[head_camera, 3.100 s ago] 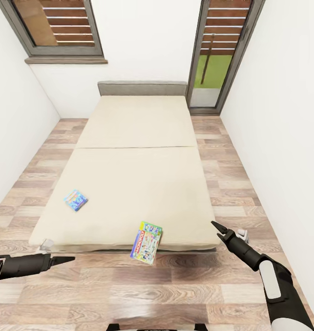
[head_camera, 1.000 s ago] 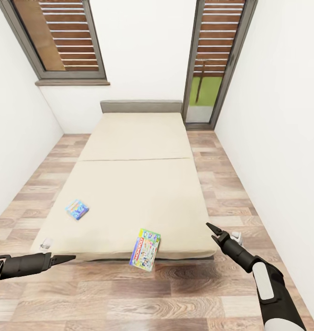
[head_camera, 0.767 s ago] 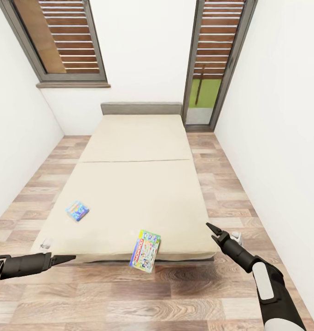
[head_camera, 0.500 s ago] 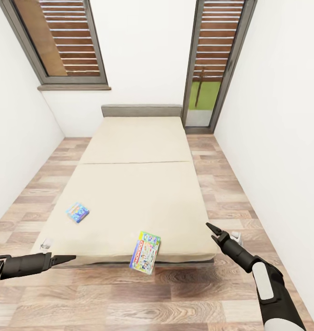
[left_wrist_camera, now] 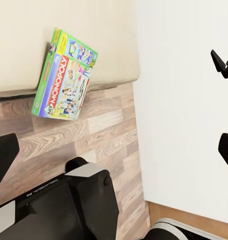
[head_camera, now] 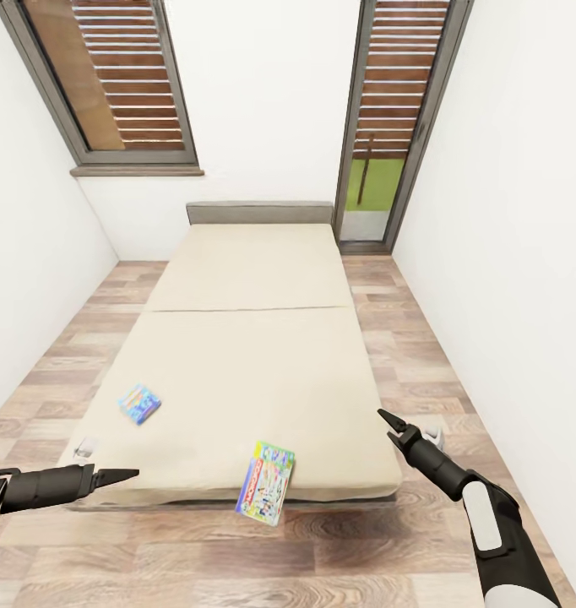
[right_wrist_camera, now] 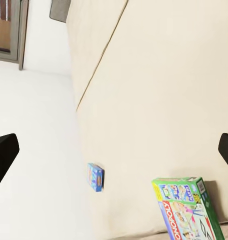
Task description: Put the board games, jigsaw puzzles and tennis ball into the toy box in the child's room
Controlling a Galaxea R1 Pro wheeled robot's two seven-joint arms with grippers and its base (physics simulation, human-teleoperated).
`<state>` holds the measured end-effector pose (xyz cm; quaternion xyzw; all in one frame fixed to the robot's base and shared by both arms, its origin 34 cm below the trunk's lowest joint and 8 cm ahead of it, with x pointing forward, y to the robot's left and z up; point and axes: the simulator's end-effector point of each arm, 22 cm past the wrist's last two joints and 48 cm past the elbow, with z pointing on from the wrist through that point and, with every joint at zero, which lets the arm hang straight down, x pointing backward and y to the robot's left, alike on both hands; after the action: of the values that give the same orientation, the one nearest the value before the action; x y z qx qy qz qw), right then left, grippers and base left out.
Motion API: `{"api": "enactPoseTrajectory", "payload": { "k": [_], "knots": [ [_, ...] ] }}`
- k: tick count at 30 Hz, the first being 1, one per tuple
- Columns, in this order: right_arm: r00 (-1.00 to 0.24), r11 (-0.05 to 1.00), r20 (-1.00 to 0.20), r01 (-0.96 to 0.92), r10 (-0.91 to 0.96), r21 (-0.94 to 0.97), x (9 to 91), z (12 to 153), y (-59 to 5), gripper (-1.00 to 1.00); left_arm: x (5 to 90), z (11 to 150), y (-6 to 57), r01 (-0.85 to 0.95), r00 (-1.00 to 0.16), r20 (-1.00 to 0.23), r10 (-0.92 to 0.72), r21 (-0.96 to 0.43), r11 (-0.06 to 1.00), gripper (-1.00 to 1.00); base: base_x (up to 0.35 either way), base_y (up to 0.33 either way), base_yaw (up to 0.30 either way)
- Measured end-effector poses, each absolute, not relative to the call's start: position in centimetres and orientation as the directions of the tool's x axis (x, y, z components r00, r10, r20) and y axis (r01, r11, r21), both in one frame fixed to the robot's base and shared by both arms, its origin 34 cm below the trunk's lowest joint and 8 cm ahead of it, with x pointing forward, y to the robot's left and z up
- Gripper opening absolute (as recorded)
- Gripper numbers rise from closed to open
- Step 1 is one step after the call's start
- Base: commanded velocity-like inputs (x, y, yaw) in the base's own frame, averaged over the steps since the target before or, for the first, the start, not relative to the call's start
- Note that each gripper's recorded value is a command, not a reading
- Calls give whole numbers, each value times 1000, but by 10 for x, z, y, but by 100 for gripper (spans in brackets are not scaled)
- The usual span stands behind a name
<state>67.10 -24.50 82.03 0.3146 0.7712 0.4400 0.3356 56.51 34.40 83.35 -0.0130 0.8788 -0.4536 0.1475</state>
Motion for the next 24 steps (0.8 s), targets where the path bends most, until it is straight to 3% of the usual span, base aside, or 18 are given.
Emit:
{"api": "enactPoseTrajectory", "payload": {
  "k": [24],
  "knots": [
    [-567, 415, -263, 155, 780, 897, 677, 842, -245, 100, 571, 849, 344, 141, -946, -284, -155, -793, 593, 100, 14, 0, 0]
  ]
}}
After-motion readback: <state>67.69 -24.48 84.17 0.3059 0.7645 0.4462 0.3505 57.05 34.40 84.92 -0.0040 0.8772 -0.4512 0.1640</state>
